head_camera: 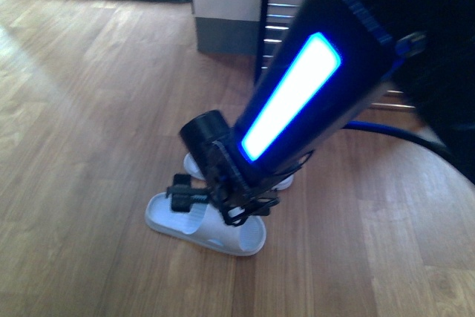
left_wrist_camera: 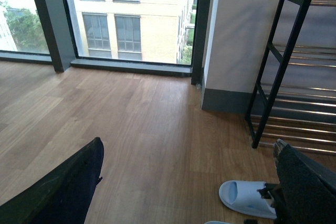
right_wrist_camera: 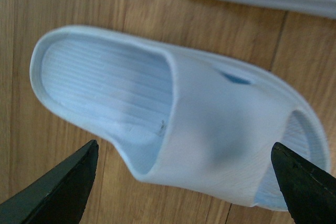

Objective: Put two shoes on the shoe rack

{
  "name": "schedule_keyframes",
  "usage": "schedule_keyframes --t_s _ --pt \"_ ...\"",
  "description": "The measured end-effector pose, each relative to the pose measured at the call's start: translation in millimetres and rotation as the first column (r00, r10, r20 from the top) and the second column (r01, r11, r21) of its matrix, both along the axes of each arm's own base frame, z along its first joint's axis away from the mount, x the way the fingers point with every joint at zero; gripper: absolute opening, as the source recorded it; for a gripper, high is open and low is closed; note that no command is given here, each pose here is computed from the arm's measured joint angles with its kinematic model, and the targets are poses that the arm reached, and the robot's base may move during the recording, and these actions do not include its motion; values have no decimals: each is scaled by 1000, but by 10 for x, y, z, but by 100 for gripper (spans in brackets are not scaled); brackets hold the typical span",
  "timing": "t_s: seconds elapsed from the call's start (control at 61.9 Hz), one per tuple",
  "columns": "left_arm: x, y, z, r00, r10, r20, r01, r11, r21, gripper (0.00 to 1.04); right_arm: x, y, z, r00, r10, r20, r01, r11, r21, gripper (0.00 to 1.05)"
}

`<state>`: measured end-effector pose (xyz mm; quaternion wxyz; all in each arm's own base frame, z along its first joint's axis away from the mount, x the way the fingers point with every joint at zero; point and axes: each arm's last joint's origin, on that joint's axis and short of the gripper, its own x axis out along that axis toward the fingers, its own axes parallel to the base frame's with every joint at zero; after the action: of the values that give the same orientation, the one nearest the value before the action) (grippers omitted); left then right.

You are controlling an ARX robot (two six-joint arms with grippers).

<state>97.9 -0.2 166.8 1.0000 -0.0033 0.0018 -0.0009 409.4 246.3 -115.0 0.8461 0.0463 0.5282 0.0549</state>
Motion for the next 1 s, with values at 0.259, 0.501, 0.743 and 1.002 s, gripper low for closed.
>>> schedule_keyframes --t_s 0.259,0.501,0.743,1.002 --pt "0 0 0 1000 0 0 0 1000 0 95 3 -103 -178 996 63 70 -45 973 -225 95" --pt "0 0 0 1000 0 0 0 1000 0 95 30 -443 -266 992 78 98 -36 926 -375 95" --pt "0 0 0 1000 0 0 0 1000 0 95 -6 -827 -384 994 66 89 -27 923 -383 95" --pt "0 0 0 1000 0 0 0 1000 0 95 -254 -1434 -446 996 -74 58 90 935 -343 95"
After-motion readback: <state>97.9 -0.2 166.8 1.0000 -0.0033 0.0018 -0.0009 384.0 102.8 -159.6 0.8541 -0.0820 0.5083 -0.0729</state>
